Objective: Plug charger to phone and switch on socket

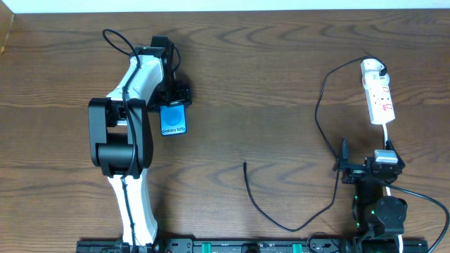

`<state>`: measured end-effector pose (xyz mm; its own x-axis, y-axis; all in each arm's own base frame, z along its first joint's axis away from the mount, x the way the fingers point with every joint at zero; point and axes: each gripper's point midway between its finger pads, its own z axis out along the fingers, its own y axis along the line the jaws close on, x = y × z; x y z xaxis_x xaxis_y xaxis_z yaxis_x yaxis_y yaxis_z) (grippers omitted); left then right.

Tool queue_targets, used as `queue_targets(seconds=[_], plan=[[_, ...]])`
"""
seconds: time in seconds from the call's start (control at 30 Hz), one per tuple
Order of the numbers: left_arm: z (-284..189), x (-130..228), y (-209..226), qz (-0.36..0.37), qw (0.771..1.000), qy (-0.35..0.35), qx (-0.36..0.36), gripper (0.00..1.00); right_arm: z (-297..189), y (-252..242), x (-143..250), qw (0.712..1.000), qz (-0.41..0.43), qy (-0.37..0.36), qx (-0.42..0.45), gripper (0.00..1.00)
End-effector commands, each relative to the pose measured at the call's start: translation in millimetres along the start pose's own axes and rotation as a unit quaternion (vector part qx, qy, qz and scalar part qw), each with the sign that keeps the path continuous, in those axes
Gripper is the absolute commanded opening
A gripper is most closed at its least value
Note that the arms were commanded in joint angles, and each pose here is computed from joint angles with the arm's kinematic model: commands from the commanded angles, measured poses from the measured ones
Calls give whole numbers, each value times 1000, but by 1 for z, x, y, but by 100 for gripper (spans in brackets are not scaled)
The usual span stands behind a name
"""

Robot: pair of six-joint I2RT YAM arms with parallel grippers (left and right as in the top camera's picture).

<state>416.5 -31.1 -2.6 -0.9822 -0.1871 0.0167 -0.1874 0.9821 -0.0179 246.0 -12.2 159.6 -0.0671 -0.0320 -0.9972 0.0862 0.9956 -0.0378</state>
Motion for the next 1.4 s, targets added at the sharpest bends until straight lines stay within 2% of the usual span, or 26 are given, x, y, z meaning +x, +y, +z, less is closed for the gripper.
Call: queue_targets(seconds=[0.0,0.7,1.37], plan=[[14,12,8,-8,1000,23,-15,84,0,2,0,1000,7,-1,-2,99],[14,12,8,-7,1000,23,-15,78,0,2,0,1000,7,-1,-2,99],[14,12,8,-7,1000,23,-15,55,0,2,0,1000,7,-1,-2,99]])
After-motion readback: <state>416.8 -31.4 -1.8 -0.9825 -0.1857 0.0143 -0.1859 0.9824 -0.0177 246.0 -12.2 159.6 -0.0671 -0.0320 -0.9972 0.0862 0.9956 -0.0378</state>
